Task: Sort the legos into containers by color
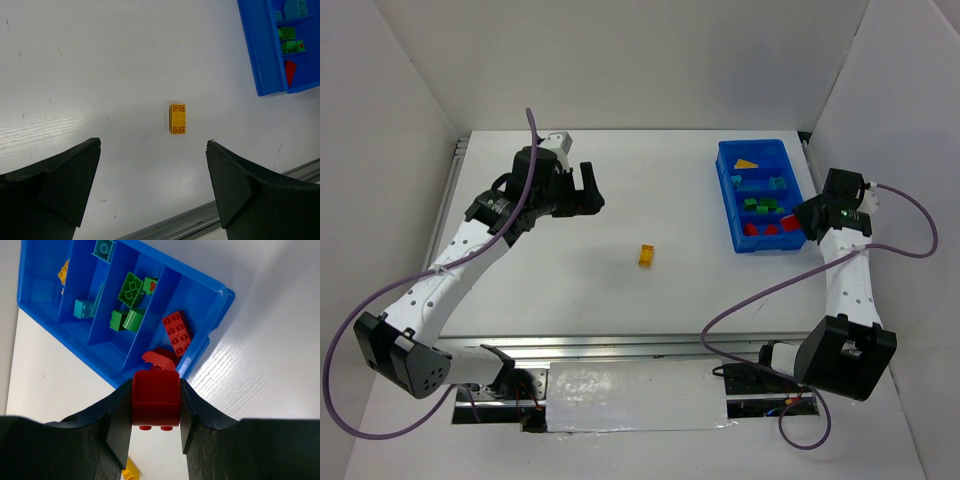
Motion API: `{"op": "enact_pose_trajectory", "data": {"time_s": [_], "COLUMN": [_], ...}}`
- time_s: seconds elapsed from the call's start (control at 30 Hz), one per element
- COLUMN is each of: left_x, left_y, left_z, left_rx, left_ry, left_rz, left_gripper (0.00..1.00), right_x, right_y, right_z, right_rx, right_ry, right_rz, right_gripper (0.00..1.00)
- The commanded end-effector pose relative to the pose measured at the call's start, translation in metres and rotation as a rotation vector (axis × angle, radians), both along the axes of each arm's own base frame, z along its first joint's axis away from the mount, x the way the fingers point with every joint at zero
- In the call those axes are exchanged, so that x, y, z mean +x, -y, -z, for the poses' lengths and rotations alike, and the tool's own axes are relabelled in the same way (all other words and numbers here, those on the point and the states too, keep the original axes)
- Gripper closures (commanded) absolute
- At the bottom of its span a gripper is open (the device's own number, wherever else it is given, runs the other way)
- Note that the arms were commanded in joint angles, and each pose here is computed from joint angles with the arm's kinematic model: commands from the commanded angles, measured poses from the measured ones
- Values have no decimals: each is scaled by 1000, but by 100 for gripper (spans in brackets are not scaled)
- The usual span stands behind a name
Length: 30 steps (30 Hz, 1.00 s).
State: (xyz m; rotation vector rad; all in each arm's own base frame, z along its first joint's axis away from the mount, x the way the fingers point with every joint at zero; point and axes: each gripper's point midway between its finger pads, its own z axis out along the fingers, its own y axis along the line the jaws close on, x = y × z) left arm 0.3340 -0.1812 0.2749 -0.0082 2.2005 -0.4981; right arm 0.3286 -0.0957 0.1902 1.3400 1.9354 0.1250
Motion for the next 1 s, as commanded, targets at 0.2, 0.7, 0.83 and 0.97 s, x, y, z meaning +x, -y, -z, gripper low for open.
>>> {"op": "enact_pose_trajectory", "data": {"time_s": [0.2, 0.7, 0.83, 0.97], "left_x": [5, -10, -15, -18], "left_y": [3, -6, -7, -7], "left_z": [-8, 4, 11, 17], "left_rx": [-49, 1, 8, 8], "left_ry": [25, -2, -18, -35], "left_rz": [-10, 13, 22, 31], "left_gripper": [1, 0, 1, 1], "right_x": [10, 52, 64, 73], "right_y": [9, 23, 22, 19], "right_z": [-3, 38, 44, 43], "right_rx": [-24, 24, 40, 60], "right_ry": [16, -84, -85, -65], "right_rz": [9, 30, 10, -4], "right_gripper": [100, 97, 96, 96]}}
